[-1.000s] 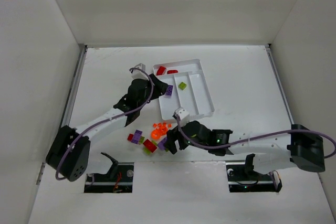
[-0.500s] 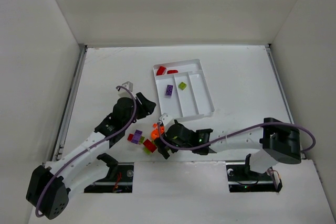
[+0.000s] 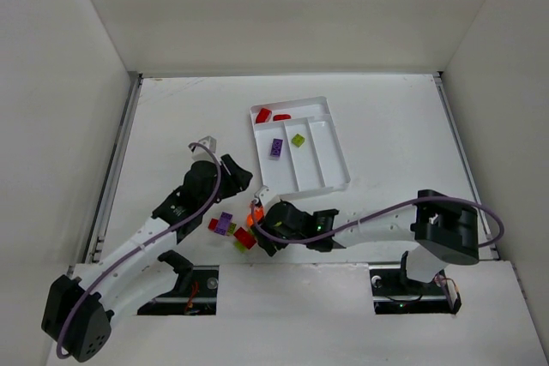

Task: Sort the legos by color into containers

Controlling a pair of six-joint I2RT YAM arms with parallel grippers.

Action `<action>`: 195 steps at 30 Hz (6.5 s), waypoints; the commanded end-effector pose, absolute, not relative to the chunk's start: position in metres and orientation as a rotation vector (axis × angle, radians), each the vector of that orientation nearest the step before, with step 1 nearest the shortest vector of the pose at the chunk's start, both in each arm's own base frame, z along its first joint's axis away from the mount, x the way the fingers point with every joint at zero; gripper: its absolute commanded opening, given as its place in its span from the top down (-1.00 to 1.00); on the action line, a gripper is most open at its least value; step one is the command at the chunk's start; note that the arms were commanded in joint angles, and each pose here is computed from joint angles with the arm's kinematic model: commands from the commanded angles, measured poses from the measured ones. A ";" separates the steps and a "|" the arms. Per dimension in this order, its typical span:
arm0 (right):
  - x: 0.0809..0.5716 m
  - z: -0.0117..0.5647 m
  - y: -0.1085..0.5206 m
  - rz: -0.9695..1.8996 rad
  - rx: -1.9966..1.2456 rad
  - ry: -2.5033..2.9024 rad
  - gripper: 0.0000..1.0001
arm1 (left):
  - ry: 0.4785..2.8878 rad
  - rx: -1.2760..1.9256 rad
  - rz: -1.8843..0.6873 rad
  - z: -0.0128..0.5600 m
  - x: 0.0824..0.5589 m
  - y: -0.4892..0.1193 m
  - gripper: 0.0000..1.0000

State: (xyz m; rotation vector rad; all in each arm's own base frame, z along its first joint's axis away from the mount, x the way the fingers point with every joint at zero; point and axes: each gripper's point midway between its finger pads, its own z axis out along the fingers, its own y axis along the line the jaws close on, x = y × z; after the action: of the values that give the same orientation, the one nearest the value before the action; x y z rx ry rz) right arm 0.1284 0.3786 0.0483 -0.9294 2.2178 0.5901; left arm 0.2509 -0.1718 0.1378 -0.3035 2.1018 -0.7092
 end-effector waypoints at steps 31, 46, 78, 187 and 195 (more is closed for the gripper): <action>0.240 0.282 0.299 1.670 0.288 1.601 -0.04 | 1.632 -0.402 -1.418 0.272 0.236 -0.253 0.14; 0.243 0.294 0.303 1.942 0.404 1.462 -0.06 | 1.628 -0.407 -1.523 0.275 0.234 -0.266 0.02; 0.257 0.270 0.299 2.000 0.467 1.446 -0.04 | 1.628 -0.443 -1.456 0.262 0.247 -0.252 0.75; 0.320 0.196 0.192 0.644 0.238 1.746 0.27 | 2.041 0.037 -0.629 0.194 0.355 -0.326 0.00; 0.229 0.200 0.295 0.841 -0.311 1.812 0.38 | 1.979 -0.153 -0.658 0.208 0.299 -0.227 0.37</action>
State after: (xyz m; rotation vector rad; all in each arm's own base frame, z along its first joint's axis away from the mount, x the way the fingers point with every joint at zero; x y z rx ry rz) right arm 0.2638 0.2598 0.1773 -0.0939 1.8572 0.7338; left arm 0.3165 -0.2490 0.2207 -0.0954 1.9585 -0.6619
